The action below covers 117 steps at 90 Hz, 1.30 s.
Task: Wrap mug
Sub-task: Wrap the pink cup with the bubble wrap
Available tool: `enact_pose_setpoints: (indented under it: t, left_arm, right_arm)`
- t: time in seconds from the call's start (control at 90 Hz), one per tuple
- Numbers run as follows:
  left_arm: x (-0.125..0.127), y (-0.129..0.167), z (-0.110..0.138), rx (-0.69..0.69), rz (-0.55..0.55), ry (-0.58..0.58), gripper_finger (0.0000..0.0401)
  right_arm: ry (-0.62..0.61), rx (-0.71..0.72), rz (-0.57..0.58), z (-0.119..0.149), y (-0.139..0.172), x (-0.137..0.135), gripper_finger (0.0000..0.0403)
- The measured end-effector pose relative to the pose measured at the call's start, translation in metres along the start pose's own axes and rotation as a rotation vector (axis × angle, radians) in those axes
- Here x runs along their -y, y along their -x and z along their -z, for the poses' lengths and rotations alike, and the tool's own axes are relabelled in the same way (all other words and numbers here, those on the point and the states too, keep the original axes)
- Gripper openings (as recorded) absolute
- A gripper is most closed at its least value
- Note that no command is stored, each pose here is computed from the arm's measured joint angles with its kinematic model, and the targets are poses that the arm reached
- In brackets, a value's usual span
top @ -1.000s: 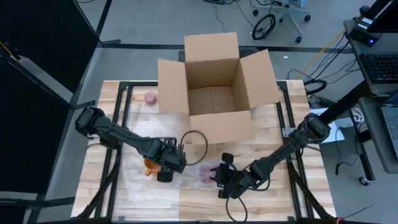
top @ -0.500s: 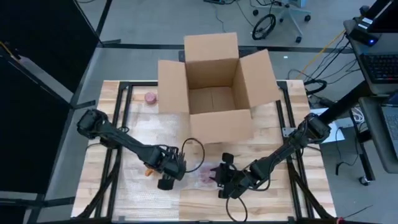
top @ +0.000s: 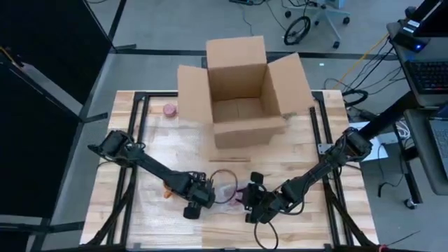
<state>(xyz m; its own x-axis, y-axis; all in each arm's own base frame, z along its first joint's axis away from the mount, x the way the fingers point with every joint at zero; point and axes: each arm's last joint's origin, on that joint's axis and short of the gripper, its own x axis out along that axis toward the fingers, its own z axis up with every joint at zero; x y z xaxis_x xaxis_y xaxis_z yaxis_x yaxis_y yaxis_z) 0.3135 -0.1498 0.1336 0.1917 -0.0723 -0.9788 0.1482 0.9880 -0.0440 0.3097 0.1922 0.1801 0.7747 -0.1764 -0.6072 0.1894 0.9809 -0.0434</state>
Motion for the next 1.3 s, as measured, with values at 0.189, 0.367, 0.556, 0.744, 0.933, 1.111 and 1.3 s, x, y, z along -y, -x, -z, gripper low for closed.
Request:
enact_pose_setpoints:
  t: [0.189,0.367,0.556,0.744,0.933,1.111,1.3]
  left_arm:
    - [0.003,0.015,-0.005,0.046,0.024,0.002,0.0048]
    - [0.011,0.049,-0.011,0.163,0.048,-0.011,0.0016]
    - [0.015,0.077,-0.015,0.257,0.057,-0.007,0.0008]
    - [0.018,0.094,-0.023,0.309,0.070,-0.016,0.0003]
    - [0.019,0.102,-0.028,0.358,0.040,-0.037,0.0004]
    - [0.018,0.101,-0.028,0.368,0.002,-0.030,0.0004]
    - [0.018,0.101,-0.030,0.386,-0.005,-0.040,0.0004]
  right_arm:
    - [-0.014,-0.001,0.000,0.000,0.000,0.000,0.0127]
    - [-0.032,-0.001,0.000,0.000,0.000,0.000,0.0127]
    - [-0.033,-0.006,-0.001,0.001,0.000,0.000,0.0127]
    - [-0.041,-0.015,0.001,0.002,-0.001,0.000,0.0127]
    - [-0.055,-0.043,-0.031,0.003,-0.003,0.000,0.0122]
    - [-0.056,0.005,-0.063,-0.003,-0.004,-0.002,0.0103]
    - [-0.048,0.011,-0.138,-0.021,-0.012,0.006,0.0080]
